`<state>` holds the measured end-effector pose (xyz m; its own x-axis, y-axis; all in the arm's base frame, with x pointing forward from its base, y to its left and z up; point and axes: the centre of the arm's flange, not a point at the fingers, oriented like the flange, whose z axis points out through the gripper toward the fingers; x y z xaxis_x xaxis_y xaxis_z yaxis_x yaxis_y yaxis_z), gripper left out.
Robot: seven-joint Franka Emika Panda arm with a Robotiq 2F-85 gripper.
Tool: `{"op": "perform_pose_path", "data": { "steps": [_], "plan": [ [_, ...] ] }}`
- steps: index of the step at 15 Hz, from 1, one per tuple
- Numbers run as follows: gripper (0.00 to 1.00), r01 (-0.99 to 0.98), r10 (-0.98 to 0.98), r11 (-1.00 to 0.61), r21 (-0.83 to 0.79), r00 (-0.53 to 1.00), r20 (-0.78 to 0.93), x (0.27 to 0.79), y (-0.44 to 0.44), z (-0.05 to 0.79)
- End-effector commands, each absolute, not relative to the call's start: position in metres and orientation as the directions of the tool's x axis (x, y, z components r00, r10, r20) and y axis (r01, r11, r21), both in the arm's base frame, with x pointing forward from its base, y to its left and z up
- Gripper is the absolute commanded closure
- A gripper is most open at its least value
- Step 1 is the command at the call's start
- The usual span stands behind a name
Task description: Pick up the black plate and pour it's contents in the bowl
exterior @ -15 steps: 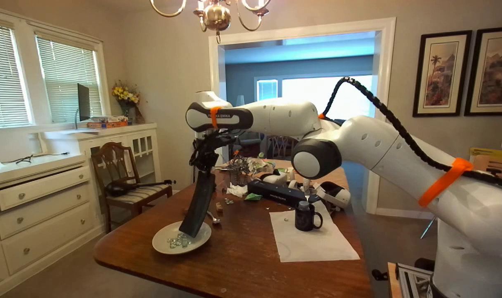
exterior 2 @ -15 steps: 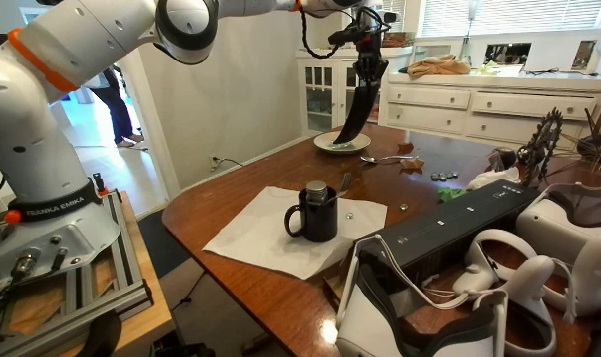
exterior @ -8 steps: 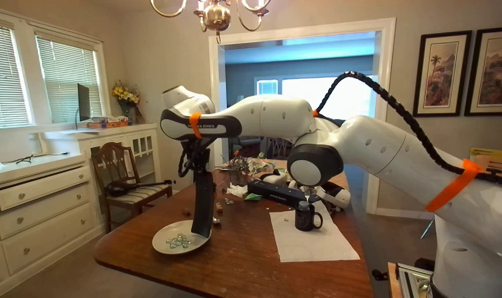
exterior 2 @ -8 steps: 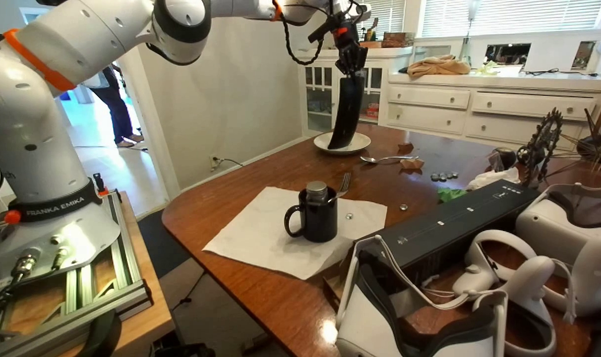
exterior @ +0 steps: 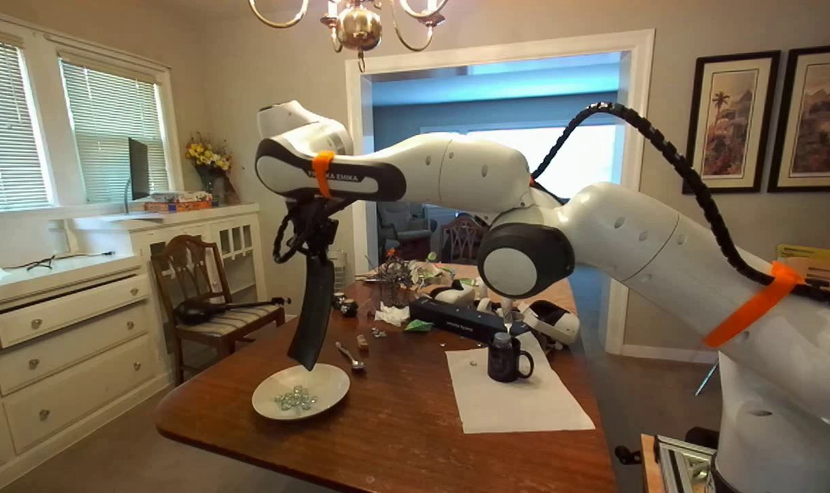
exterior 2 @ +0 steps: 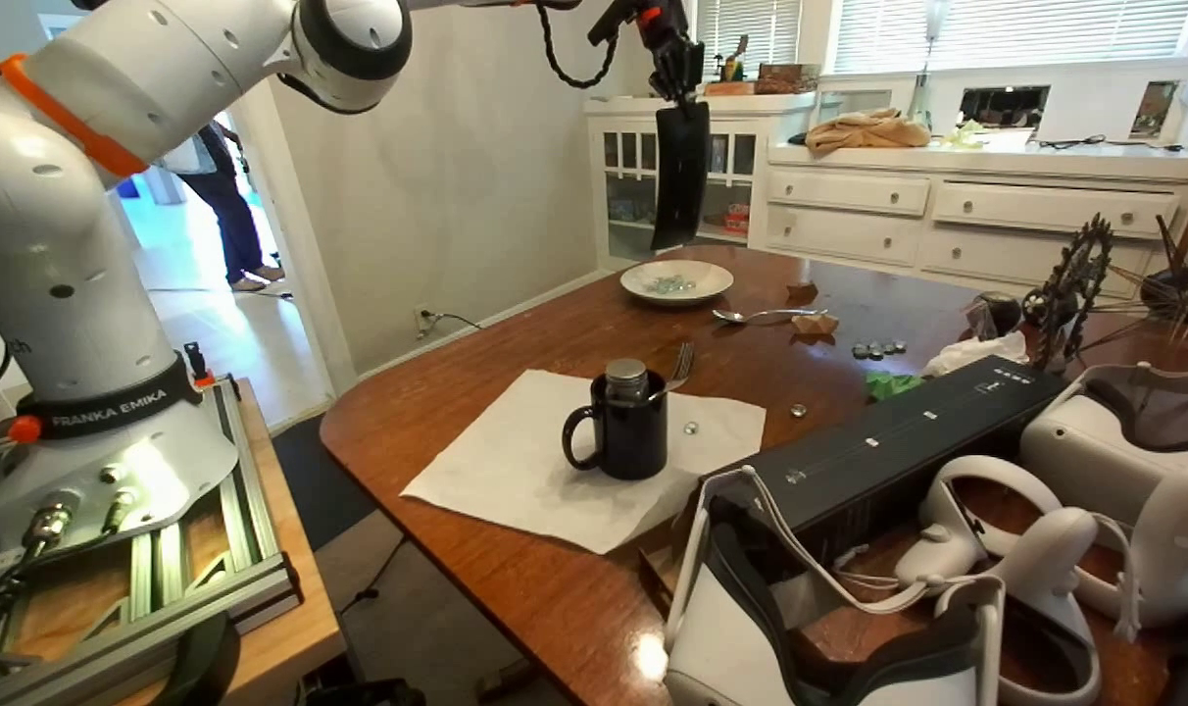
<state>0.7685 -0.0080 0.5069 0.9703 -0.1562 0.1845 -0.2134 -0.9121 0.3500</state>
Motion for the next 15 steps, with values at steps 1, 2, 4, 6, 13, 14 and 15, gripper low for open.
{"op": "perform_pose_path", "data": {
  "steps": [1,2,4,6,13,14,15],
  "plan": [
    [0.98,-0.344,-0.296,-0.916,0.205,0.927,0.233,0.741,-0.066,0.506],
    [0.98,-0.372,-0.329,-0.914,0.163,0.914,0.238,0.739,-0.091,0.487],
    [0.98,-0.428,-0.397,-0.900,0.082,0.883,0.250,0.737,-0.132,0.468],
    [0.98,-0.479,-0.464,-0.878,-0.003,0.848,0.257,0.737,-0.170,0.445],
    [0.98,-0.587,-0.654,-0.756,-0.290,0.704,0.277,0.731,-0.247,0.395],
    [0.98,-0.592,-0.675,-0.735,-0.330,0.685,0.275,0.733,-0.252,0.386],
    [0.98,-0.594,-0.695,-0.715,-0.369,0.664,0.275,0.730,-0.253,0.386]
  ]
}}
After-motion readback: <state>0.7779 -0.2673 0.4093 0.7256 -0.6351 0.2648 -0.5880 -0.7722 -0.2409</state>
